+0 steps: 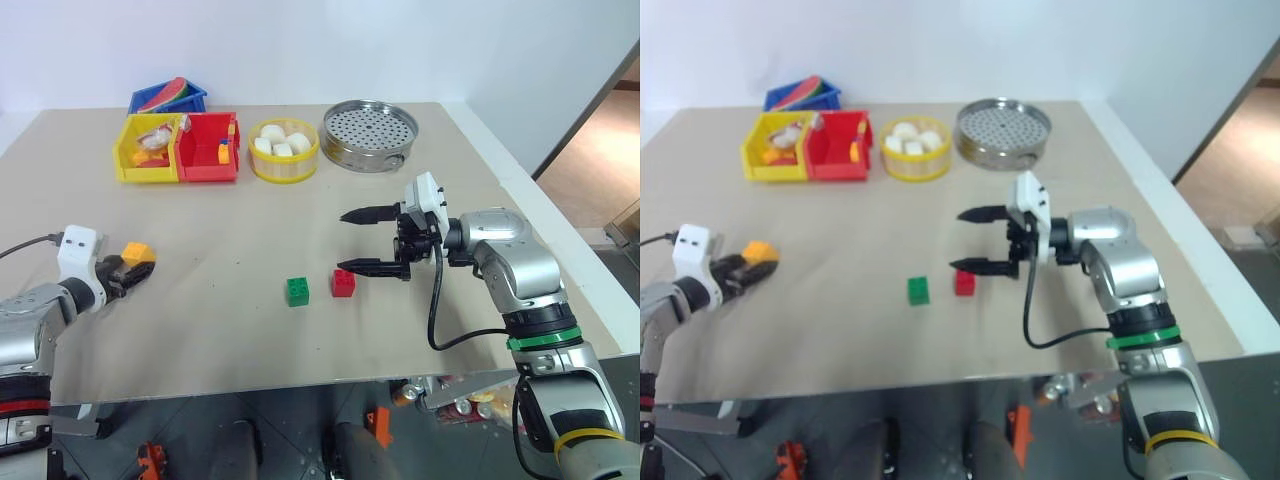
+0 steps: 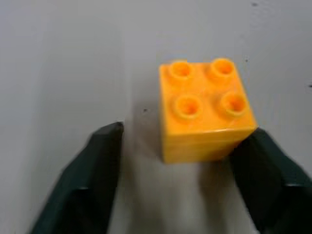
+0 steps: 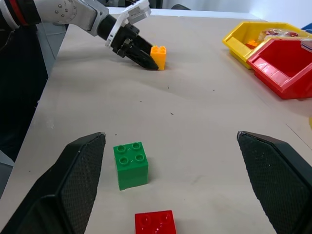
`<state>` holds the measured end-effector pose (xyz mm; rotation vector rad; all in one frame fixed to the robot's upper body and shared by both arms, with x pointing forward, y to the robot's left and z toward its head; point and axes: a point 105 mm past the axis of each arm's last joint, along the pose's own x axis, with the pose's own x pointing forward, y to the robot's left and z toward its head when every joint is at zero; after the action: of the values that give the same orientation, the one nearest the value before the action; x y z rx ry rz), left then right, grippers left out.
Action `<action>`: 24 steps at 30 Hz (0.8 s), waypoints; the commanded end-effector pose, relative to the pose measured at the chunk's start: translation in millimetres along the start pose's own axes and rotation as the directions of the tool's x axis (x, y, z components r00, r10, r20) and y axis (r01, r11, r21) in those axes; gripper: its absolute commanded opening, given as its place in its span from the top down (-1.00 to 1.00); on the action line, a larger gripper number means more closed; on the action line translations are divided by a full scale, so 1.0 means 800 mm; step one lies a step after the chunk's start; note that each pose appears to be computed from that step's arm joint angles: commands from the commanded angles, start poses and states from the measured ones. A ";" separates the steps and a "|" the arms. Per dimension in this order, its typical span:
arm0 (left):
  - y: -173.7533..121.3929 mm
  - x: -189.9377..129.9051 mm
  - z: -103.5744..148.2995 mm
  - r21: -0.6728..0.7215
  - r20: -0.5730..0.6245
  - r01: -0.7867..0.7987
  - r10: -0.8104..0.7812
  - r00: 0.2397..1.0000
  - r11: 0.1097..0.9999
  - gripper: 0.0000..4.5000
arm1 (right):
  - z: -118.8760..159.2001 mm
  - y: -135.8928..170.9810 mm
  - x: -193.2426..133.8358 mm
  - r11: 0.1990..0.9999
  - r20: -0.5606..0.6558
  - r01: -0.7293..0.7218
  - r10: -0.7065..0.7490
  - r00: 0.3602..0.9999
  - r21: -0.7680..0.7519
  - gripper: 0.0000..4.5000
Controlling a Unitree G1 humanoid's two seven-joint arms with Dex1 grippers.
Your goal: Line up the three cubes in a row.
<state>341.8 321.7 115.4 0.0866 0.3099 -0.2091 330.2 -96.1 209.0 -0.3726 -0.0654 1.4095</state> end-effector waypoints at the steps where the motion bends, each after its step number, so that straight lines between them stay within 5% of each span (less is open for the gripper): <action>1: 0.004 -0.002 0.021 0.046 0.046 -0.012 0.010 0.999 0.999 0.30 | 0.011 -0.002 -0.007 0.999 0.004 0.019 -0.019 1.000 -0.048 -1.00; 8: -0.046 -0.004 0.042 0.211 0.085 0.175 -0.197 0.977 0.962 0.30 | 0.008 -0.001 -0.009 0.999 -0.005 0.026 -0.026 1.000 -0.047 -1.00; 11: -0.110 -0.007 0.052 0.393 0.058 0.354 -0.407 0.911 0.849 0.30 | 0.007 -0.003 -0.012 0.998 -0.013 0.037 -0.038 0.999 -0.051 -1.00; 15: -0.181 -0.018 0.050 0.425 -0.018 0.580 -0.634 0.773 0.695 0.30 | 0.005 -0.004 -0.016 0.998 -0.018 0.048 -0.049 0.999 -0.052 -1.00; 24: -0.231 -0.010 0.032 0.457 -0.213 0.765 -0.779 0.590 0.454 0.30 | 0.001 -0.004 -0.019 0.997 -0.033 0.060 -0.061 0.998 -0.052 -1.00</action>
<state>300.8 139.3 128.9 0.4380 0.2491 -1.2192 332.2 -107.6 201.4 -0.4022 -0.0354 1.3607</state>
